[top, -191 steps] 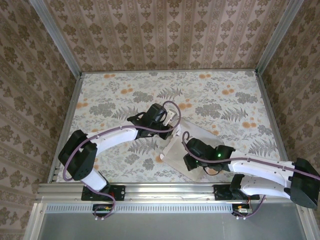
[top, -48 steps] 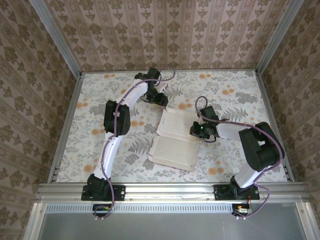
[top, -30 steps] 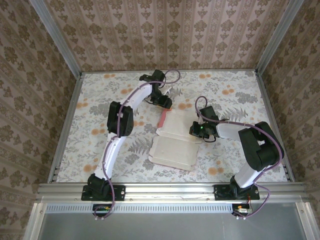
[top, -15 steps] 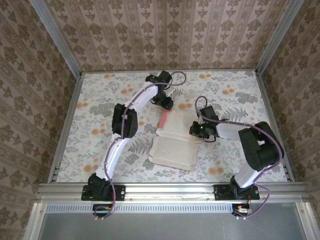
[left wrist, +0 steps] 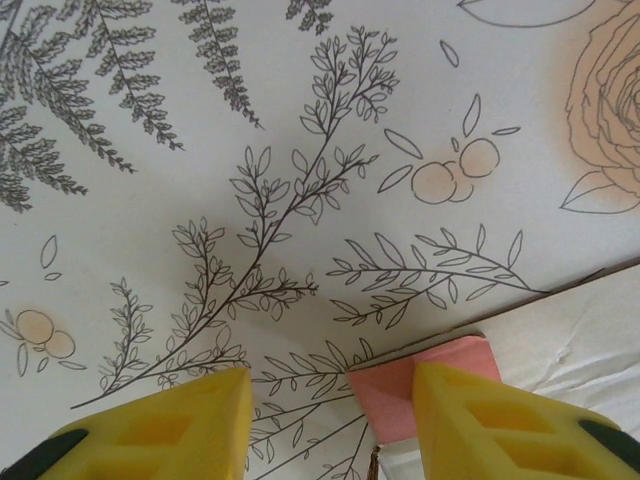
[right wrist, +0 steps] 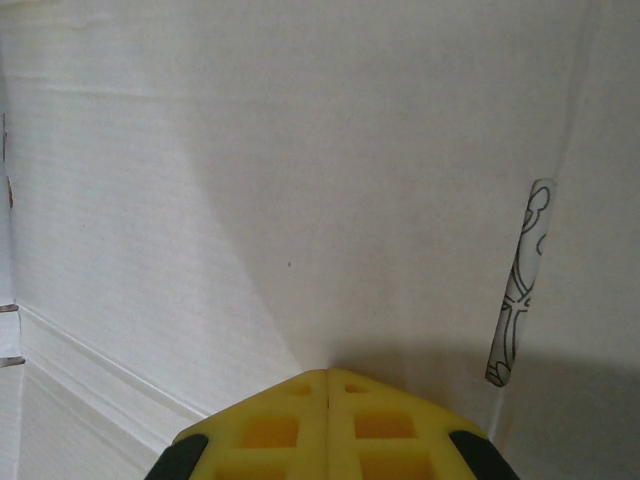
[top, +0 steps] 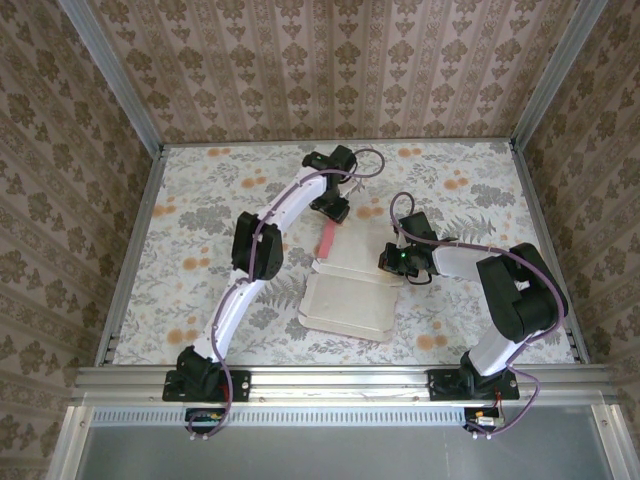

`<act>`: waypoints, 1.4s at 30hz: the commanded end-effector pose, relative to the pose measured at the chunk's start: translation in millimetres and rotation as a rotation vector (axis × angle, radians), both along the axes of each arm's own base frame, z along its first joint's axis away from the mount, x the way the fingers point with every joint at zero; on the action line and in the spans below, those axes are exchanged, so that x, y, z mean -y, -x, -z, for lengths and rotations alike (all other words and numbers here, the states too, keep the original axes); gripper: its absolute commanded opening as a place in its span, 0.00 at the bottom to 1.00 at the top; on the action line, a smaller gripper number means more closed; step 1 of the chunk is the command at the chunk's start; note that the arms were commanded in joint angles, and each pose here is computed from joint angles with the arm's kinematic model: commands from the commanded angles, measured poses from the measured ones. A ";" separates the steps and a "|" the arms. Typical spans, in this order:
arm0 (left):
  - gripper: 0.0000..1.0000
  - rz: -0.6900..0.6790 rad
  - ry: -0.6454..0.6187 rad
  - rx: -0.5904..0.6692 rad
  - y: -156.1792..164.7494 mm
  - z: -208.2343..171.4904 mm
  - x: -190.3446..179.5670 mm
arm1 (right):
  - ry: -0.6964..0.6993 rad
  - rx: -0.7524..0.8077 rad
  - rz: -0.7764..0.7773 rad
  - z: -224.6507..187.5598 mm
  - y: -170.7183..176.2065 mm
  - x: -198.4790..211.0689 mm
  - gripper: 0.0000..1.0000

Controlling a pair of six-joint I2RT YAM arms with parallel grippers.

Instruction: Fold the paper box

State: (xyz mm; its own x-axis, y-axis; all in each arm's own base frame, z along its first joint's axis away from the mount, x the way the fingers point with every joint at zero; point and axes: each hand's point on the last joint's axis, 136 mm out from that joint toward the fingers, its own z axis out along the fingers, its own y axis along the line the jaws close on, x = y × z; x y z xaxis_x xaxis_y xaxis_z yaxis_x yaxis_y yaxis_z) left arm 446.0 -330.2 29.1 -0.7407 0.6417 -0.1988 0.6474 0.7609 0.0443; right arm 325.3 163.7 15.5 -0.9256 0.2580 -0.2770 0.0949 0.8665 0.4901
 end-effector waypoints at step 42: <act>0.48 -0.214 0.182 -0.317 42.7 -29.1 -60.4 | 0.029 -0.045 -0.064 0.1 20.8 -15.0 0.02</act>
